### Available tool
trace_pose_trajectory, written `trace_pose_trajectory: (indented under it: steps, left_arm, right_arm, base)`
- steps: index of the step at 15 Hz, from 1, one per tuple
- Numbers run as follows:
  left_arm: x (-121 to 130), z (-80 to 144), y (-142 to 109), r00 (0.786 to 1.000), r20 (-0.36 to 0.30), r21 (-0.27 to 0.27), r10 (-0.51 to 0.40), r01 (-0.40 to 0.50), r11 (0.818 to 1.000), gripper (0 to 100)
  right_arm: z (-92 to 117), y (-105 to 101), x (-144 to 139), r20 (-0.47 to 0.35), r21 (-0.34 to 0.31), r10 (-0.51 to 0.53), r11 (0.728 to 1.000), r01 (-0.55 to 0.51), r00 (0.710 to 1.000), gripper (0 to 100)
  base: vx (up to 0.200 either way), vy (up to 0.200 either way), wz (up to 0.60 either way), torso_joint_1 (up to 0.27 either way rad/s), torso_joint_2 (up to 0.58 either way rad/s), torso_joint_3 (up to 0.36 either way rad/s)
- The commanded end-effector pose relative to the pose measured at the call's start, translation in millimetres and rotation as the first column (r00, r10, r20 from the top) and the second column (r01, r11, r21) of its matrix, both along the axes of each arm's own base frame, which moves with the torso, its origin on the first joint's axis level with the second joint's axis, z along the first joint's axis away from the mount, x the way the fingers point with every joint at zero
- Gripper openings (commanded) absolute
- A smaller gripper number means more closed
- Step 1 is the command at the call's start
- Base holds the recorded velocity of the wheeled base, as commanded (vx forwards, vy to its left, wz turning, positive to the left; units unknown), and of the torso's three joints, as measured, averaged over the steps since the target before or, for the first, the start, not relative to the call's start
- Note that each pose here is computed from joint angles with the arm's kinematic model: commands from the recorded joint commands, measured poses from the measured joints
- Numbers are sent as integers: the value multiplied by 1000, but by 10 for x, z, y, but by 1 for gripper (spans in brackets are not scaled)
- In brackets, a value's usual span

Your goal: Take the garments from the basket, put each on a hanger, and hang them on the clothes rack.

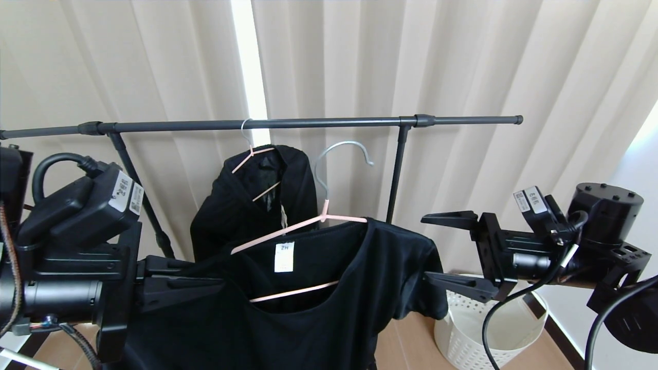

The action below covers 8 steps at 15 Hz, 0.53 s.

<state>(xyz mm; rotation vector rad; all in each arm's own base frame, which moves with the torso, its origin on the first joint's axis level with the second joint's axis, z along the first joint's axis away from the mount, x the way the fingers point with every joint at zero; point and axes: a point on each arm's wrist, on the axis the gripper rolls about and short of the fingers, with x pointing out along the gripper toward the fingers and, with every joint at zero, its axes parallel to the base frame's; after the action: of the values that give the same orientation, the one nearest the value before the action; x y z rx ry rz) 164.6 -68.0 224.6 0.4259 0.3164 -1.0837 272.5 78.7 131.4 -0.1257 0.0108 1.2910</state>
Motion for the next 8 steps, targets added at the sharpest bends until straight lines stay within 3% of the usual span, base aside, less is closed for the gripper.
trace_pose_trajectory:
  steps: [1,8]
  left_arm:
    - [-89,6,36,1000,21,-16,11,-10,1000,0]
    - [-110,25,37,999,34,-41,18,-17,999,0]
  right_arm:
    - [-112,-7,92,-33,-7,-9,1000,8,999,100]
    - [-406,7,314,-110,-29,-34,999,31,993,100]
  base:
    - [0,0,0,0,0,0]
    - [0,0,0,0,0,0]
